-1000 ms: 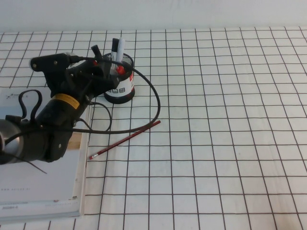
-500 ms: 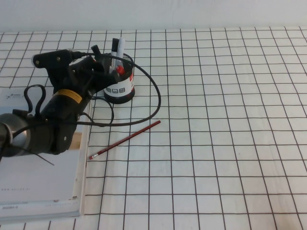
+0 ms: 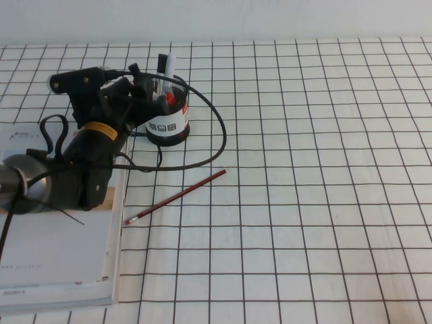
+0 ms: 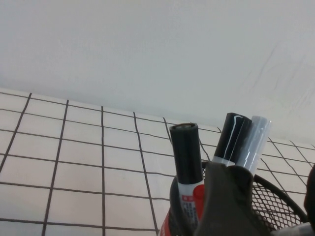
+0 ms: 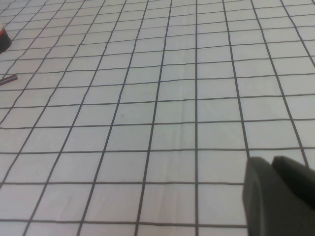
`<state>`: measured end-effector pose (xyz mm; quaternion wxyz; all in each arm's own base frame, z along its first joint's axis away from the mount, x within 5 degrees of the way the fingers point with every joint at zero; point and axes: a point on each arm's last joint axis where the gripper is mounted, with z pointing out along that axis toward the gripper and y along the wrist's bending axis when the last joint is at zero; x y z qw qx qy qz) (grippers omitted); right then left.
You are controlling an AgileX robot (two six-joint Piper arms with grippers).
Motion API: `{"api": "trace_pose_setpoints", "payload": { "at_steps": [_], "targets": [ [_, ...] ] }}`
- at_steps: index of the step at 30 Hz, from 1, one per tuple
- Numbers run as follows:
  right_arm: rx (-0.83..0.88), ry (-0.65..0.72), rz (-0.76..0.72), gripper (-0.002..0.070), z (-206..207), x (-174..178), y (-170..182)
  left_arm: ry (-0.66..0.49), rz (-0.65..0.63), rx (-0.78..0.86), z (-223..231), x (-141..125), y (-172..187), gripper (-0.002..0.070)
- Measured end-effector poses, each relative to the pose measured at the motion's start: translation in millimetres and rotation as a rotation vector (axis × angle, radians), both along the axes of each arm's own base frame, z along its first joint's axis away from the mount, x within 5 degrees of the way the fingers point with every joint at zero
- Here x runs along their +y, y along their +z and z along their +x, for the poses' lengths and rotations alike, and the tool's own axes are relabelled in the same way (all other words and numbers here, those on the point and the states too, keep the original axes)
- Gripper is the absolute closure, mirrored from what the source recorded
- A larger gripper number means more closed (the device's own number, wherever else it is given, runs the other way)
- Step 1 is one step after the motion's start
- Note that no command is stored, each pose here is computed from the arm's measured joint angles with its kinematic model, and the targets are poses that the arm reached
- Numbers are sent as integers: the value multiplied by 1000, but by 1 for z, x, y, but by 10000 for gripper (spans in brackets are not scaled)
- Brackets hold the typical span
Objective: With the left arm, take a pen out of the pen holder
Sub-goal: 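Take a marker out of the pen holder and lay it on the table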
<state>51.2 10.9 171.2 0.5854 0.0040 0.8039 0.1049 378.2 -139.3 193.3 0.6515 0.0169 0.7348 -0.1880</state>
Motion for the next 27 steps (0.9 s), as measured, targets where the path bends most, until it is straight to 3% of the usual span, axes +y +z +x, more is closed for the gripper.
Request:
{"api": "trace_pose_setpoints", "payload": {
  "at_steps": [27],
  "targets": [
    [0,0,0,691,0,0,0,8,-4,-13,12,-4,1,363]
  ]
}}
